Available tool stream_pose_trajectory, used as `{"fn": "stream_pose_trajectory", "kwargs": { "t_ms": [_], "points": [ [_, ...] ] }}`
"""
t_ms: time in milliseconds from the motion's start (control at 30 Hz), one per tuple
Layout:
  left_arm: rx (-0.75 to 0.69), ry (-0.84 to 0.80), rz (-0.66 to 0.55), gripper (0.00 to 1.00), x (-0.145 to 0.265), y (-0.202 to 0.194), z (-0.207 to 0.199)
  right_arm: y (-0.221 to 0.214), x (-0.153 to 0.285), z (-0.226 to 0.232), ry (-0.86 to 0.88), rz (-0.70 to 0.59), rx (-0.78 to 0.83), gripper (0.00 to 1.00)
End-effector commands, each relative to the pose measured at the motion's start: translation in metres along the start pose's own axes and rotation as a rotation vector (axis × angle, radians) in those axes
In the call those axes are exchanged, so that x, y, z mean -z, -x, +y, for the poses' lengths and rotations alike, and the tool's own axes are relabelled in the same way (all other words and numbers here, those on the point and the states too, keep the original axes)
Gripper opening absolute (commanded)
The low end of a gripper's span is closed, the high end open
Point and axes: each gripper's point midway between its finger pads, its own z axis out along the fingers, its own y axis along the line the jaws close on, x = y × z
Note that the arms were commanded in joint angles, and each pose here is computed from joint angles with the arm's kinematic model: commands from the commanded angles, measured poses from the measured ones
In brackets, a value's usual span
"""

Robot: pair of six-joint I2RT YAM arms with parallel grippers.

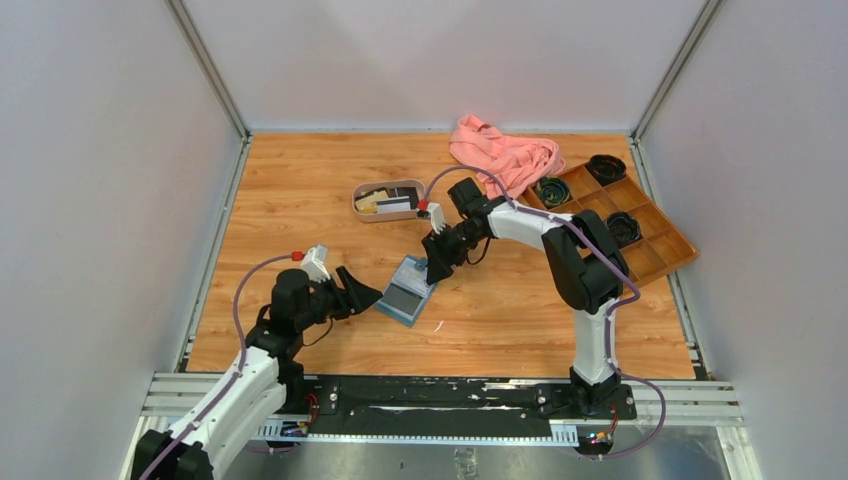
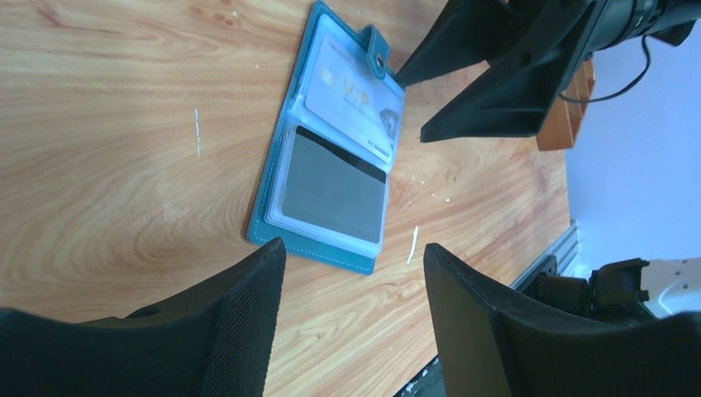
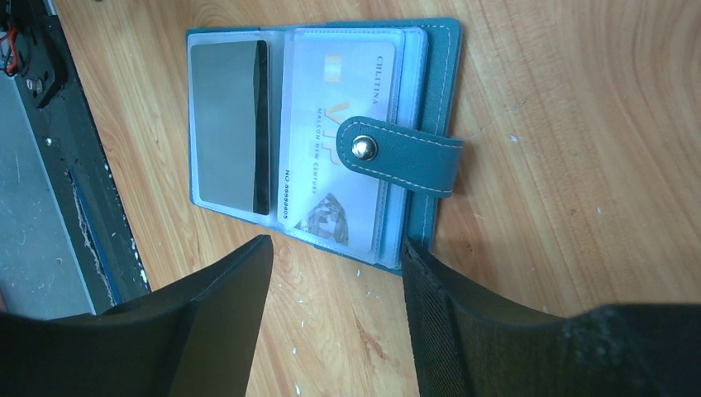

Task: Put the credit cards into the card holder
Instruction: Insert the credit card into the card holder.

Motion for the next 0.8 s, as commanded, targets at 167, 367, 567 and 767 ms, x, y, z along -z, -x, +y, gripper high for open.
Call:
{"fn": "stream_pose_trajectory", "kwargs": {
  "t_ms": [167,367,567,767],
  "points": [
    [-0.005,0.065,0.069,0.60,-0.010,-0.015,0.006,-0.001,0.004,0.005,0.031,0.006,-0.037,0.57],
    [-0.015,0.104,0.080,0.59,-0.013,-0.020,0.014,0.002,0.007,0.015,0.066,-0.010,-0.035,0.50],
    [-0.014,0.125,0.088,0.59,-0.014,-0.023,0.021,0.006,0.008,0.024,0.107,-0.026,-0.047,0.45],
    [-0.015,0.109,0.080,0.59,-0.015,-0.019,0.015,0.004,0.003,0.030,0.160,-0.030,-0.110,0.41]
  ]
}}
